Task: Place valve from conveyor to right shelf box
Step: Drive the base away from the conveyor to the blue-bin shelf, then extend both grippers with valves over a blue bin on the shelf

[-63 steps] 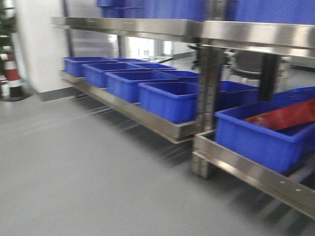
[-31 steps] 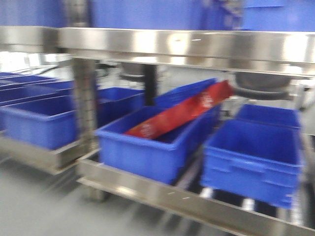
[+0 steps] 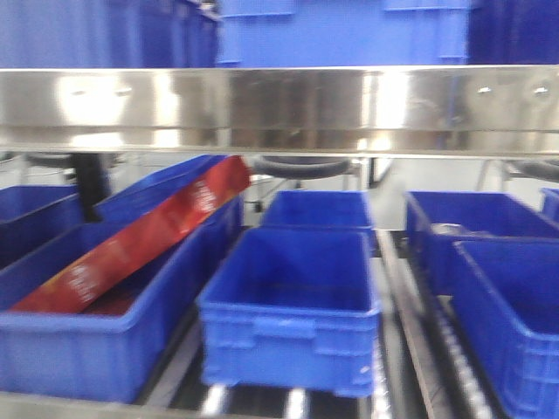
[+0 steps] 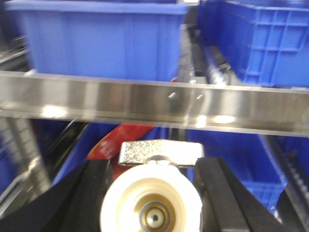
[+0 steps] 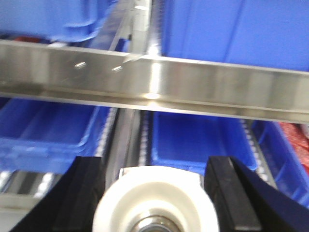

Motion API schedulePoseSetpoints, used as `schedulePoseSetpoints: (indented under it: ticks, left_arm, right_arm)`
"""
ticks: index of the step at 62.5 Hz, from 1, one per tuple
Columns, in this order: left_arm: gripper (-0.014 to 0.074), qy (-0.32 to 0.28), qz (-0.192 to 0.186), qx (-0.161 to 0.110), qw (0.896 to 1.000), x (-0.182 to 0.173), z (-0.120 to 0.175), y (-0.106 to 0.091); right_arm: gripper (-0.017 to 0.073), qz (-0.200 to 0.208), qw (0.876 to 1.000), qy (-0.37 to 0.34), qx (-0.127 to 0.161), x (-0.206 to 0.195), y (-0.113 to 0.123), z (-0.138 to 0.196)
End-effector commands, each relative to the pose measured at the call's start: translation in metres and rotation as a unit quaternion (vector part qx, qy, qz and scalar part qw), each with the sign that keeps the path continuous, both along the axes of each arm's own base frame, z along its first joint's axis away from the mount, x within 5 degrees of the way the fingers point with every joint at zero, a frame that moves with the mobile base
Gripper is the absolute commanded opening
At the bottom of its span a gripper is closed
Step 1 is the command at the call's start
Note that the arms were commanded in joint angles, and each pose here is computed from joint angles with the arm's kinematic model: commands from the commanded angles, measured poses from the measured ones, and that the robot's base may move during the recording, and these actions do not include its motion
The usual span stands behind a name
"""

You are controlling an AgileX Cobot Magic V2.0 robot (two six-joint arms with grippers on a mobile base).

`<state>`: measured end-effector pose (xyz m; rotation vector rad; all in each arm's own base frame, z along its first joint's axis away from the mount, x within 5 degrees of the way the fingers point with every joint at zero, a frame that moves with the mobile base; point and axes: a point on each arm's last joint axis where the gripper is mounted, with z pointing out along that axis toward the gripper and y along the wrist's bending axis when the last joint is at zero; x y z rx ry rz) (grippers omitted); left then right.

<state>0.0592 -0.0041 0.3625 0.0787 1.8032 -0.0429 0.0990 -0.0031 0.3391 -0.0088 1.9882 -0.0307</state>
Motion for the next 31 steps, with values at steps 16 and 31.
schedulePoseSetpoints:
  ticks: [16, 31]
  left_arm:
    - [-0.0111, -0.032, 0.000, -0.005, 0.999, -0.0009, 0.0071, -0.0001]
    - [-0.0111, -0.032, 0.000, -0.005, 0.999, -0.0009, 0.0071, -0.0001]
  right_arm:
    - [-0.0162, -0.003, 0.999, -0.043, -0.008, 0.0003, -0.0008, 0.0096]
    - [-0.0162, -0.003, 0.999, -0.046, -0.009, 0.0005, -0.0008, 0.0101]
